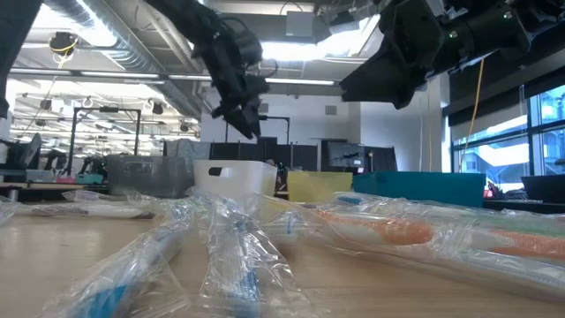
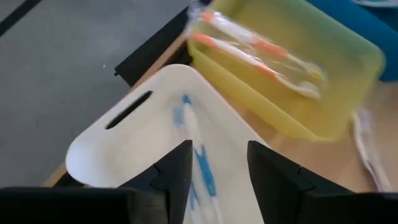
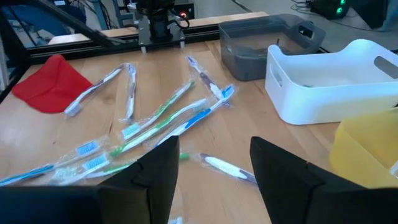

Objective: Pick & Place Toothbrushes
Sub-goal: Put the blue toothbrush into the white bin

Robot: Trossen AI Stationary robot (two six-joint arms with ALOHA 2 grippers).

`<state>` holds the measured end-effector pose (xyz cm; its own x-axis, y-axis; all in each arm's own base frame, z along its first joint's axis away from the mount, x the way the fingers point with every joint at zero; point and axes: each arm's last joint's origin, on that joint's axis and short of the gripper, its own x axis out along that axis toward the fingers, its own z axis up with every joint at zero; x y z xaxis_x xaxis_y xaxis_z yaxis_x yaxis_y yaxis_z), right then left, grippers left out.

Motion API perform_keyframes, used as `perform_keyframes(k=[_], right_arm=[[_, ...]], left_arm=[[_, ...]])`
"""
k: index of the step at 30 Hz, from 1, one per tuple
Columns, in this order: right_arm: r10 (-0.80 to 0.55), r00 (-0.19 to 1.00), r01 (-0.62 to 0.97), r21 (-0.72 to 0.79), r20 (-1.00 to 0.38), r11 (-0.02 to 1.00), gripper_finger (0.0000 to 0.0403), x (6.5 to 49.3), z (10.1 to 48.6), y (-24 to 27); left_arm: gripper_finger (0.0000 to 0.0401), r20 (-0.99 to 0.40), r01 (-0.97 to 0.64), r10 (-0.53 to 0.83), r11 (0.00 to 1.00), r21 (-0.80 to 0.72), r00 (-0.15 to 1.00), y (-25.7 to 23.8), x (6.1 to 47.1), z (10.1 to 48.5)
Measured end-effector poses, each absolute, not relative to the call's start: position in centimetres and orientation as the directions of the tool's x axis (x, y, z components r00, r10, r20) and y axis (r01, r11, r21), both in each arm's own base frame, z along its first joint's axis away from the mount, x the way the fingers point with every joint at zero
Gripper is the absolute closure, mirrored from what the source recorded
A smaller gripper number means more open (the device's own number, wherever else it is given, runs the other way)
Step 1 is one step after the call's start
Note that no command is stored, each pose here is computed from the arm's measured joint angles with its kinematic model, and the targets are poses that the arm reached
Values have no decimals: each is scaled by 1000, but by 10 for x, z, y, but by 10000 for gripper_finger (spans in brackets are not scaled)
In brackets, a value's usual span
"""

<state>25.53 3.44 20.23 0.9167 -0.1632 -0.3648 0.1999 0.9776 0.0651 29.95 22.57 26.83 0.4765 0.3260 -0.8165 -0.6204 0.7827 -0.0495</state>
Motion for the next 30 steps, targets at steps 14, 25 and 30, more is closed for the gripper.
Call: perform_keyframes(k=[14, 25, 30], right_arm=[[-80, 888, 88, -4, -452, 996, 236, 251, 194, 43], [-138, 779, 81, -120, -611, 989, 230, 258, 220, 38], [-163, 737, 94, -139, -656, 986, 222, 259, 229, 33]], left_arm=[[265, -742, -481, 279, 874, -67, 610, 146, 288, 245], [269, -596, -343, 197, 929, -141, 778, 79, 280, 231], [270, -550, -299, 153, 936, -186, 821, 59, 285, 215]])
